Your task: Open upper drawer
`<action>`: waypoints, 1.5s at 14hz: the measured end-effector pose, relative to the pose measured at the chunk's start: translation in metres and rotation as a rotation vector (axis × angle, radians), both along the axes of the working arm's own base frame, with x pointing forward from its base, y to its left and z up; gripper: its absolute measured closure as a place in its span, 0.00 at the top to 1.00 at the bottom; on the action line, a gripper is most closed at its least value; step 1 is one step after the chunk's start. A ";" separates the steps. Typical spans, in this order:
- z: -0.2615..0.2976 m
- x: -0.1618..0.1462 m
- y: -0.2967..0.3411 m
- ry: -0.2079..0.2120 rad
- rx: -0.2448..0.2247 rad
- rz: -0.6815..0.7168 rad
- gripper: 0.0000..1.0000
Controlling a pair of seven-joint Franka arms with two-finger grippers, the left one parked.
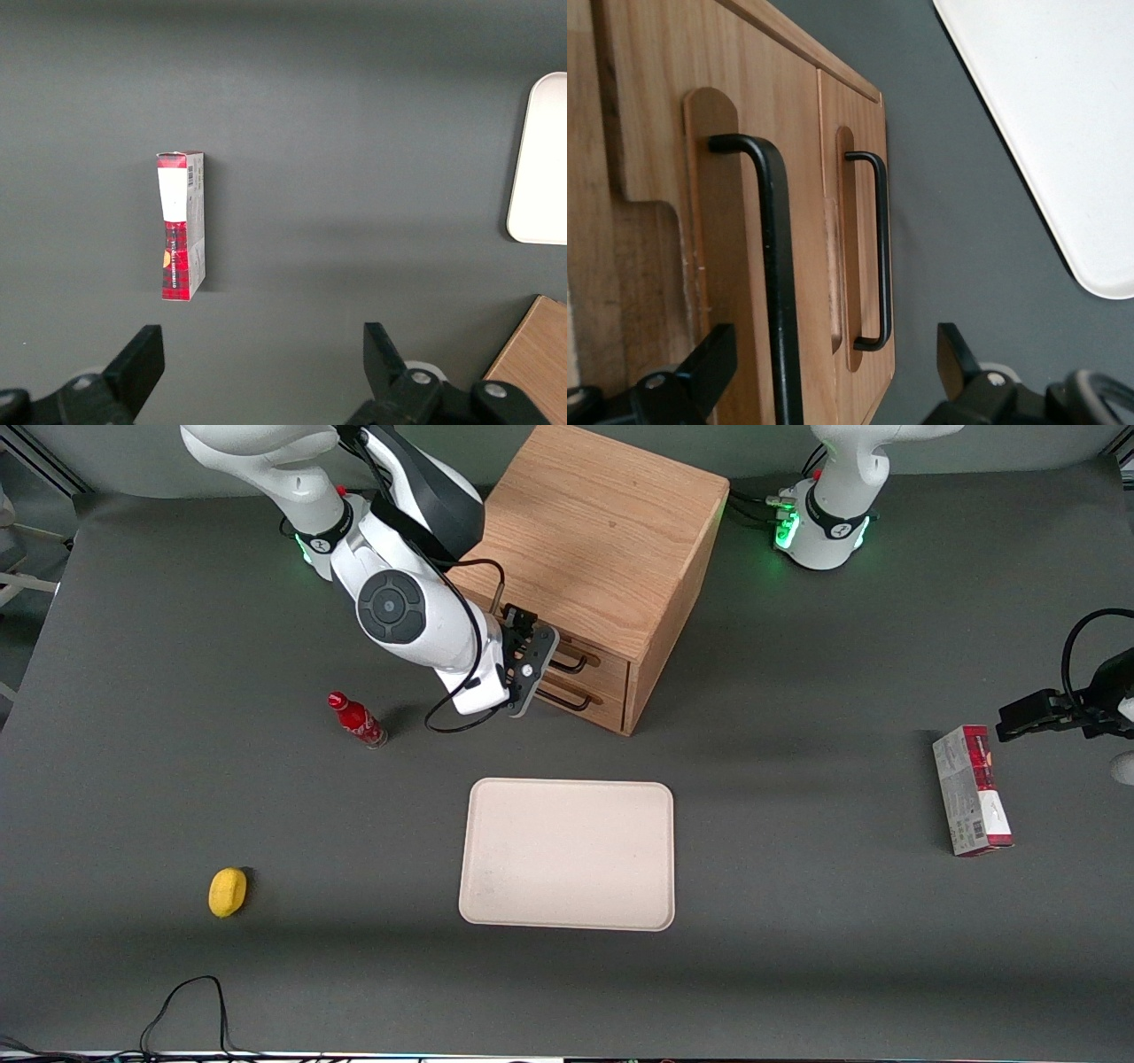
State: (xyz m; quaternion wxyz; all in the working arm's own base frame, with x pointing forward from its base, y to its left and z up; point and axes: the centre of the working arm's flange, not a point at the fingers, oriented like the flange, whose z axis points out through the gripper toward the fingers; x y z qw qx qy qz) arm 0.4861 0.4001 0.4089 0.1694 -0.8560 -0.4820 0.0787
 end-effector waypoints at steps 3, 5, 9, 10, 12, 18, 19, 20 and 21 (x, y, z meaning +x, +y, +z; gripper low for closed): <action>-0.009 0.002 -0.002 -0.024 -0.017 0.008 1.00; -0.015 0.004 -0.002 -0.032 -0.017 0.007 1.00; -0.012 0.008 -0.002 -0.085 -0.040 0.035 1.00; -0.011 0.015 -0.006 -0.116 -0.056 0.041 1.00; -0.013 0.037 -0.023 -0.151 -0.076 0.033 1.00; -0.009 0.118 -0.087 -0.199 -0.065 0.010 1.00; -0.009 0.127 -0.093 -0.197 -0.063 0.006 1.00; -0.009 0.134 -0.096 -0.194 -0.060 0.004 1.00; -0.009 0.139 -0.096 -0.193 -0.055 0.001 1.00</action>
